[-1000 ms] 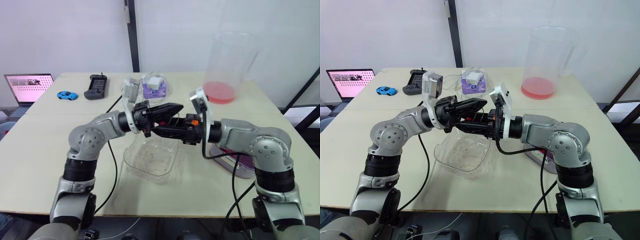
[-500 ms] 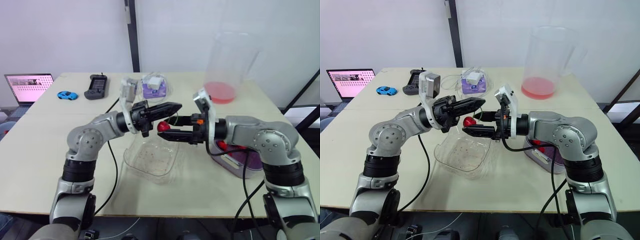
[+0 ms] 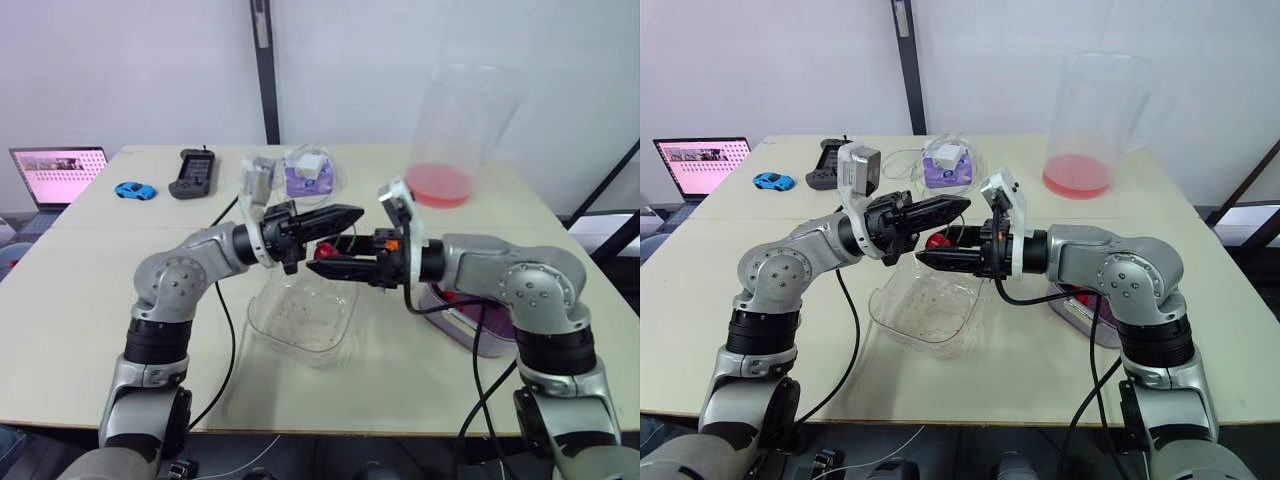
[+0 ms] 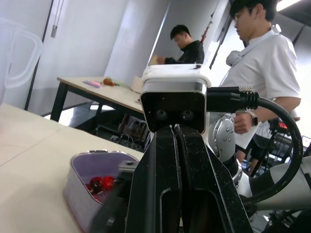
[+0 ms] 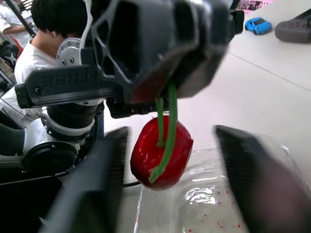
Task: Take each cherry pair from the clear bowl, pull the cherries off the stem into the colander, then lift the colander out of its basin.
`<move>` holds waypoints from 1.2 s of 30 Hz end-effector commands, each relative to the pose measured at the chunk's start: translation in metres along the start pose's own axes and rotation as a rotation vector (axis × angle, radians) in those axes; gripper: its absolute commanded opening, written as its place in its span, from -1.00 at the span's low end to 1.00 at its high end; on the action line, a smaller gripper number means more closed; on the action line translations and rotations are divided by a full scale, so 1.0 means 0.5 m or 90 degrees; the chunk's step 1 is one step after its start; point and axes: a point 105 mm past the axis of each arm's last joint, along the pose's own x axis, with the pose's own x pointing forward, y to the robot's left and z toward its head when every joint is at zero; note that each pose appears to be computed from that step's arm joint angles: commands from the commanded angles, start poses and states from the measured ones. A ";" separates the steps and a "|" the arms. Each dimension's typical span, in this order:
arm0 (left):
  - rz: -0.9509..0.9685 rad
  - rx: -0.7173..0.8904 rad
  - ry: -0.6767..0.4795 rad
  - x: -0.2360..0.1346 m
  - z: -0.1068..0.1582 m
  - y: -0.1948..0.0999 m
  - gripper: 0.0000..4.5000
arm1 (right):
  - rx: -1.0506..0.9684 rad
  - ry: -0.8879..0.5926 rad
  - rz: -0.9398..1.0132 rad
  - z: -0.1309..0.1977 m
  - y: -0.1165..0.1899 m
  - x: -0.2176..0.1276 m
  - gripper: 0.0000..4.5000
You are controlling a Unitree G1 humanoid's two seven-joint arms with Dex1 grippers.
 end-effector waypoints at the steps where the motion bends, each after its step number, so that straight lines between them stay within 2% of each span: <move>1: -0.020 0.030 -0.014 0.005 0.022 -0.015 -1.00 | -0.027 -0.026 0.013 0.021 0.017 -0.005 -0.52; 11: -0.016 0.034 -0.013 0.003 0.023 -0.012 -1.00 | -0.022 -0.018 0.011 0.013 0.019 -0.009 -0.52; 19: -0.016 0.039 -0.014 0.003 0.025 -0.010 -1.00 | -0.003 0.075 0.018 -0.054 0.025 -0.007 -0.52; 36: -0.027 0.042 -0.024 0.015 0.026 -0.008 -1.00 | 0.021 0.168 0.017 -0.112 0.034 -0.017 -0.52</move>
